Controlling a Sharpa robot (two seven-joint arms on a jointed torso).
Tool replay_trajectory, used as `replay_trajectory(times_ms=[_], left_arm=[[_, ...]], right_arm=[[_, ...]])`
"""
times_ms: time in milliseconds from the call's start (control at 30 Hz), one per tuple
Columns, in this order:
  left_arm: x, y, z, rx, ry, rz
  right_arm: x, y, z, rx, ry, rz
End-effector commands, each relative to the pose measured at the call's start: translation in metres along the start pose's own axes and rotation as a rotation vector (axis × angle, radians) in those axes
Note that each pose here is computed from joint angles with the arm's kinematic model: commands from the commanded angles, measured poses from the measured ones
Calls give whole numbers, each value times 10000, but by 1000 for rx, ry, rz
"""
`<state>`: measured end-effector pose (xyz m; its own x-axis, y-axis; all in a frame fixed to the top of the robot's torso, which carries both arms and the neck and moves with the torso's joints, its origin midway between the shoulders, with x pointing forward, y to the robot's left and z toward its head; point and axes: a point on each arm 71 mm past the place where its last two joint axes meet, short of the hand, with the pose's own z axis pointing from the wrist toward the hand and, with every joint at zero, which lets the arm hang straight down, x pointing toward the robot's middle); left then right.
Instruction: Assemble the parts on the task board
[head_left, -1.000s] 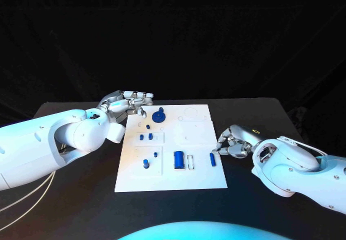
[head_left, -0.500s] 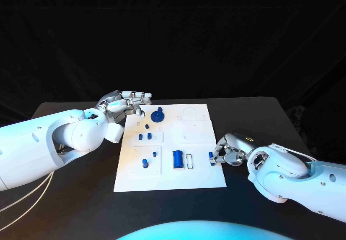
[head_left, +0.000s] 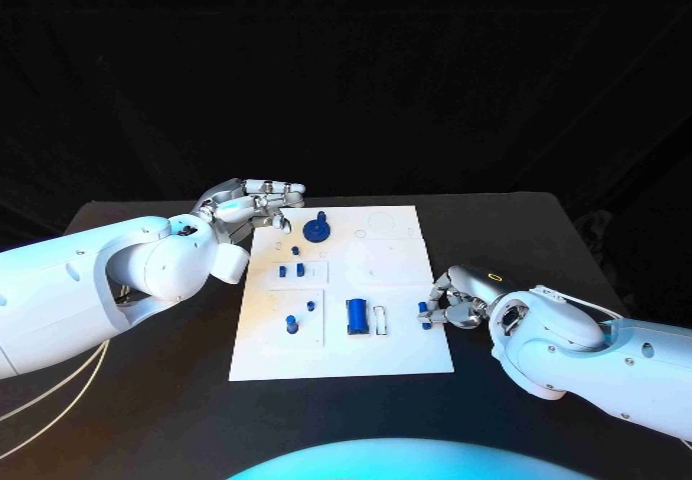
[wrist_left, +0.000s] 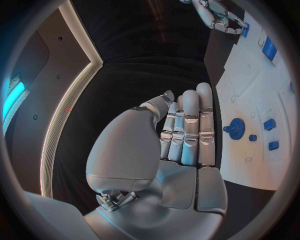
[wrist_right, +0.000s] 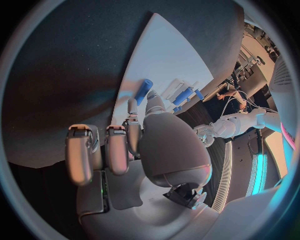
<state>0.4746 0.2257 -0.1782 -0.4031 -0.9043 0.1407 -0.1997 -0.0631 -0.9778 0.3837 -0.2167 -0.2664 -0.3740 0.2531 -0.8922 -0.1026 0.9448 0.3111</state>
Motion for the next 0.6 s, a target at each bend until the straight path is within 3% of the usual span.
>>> replay_trajectory(times_ms=[33, 600], left_arm=[[24, -5, 1, 4, 22, -2], [11, -4, -12, -1, 22, -2]], right_arm=[[28, 1, 13, 5, 18, -27], [127, 15, 71, 15, 78, -140]])
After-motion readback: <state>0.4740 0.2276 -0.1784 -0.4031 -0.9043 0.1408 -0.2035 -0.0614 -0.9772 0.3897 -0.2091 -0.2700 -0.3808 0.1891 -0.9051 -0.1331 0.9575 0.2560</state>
